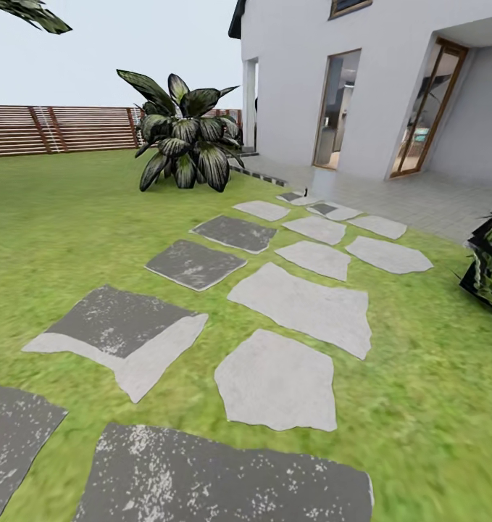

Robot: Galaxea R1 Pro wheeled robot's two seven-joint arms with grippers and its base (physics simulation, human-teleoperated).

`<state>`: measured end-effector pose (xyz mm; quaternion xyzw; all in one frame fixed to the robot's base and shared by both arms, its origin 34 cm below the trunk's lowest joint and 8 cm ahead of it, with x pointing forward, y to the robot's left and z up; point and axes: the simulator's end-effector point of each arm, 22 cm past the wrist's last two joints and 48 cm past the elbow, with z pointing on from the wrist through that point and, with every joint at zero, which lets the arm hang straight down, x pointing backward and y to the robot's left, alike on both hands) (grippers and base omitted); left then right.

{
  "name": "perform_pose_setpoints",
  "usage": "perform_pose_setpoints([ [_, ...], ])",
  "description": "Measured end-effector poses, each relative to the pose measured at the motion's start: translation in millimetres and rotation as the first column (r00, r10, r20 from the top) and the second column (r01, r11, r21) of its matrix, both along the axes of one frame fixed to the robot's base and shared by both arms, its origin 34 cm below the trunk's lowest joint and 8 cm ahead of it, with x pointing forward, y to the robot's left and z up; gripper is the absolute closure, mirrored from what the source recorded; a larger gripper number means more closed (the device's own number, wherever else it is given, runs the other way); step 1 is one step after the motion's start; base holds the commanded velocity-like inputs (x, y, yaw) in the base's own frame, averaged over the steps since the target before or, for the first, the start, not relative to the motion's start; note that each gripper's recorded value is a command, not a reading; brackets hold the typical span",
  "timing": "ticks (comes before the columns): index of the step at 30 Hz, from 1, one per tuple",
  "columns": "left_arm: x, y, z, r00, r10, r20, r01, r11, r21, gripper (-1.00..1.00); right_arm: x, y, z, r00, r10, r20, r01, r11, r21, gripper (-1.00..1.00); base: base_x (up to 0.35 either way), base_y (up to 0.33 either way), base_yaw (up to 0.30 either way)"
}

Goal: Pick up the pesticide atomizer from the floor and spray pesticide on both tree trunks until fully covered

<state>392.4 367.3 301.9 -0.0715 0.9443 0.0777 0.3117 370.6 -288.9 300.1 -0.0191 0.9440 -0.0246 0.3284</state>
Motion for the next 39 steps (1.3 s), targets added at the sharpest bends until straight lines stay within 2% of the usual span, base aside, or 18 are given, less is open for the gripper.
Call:
perform_pose_setpoints([
  [16, 4, 0, 3, 1.0, 0.001, 0.012, -0.001, 1.0, 0.0, -1.0, 4, -1, 3, 1.0, -0.003, 0.014, 0.003, 1.0, -0.001, -1.0, 0.34, 0.0, -0.069],
  [39, 9, 0, 8, 1.0, 0.001, 0.028, -0.001, 1.0, -0.001, -1.0, 10, -1, 8, 0.999, -0.002, 0.032, 0.002, 1.0, -0.001, -1.0, 0.34, 0.0, -0.003],
])
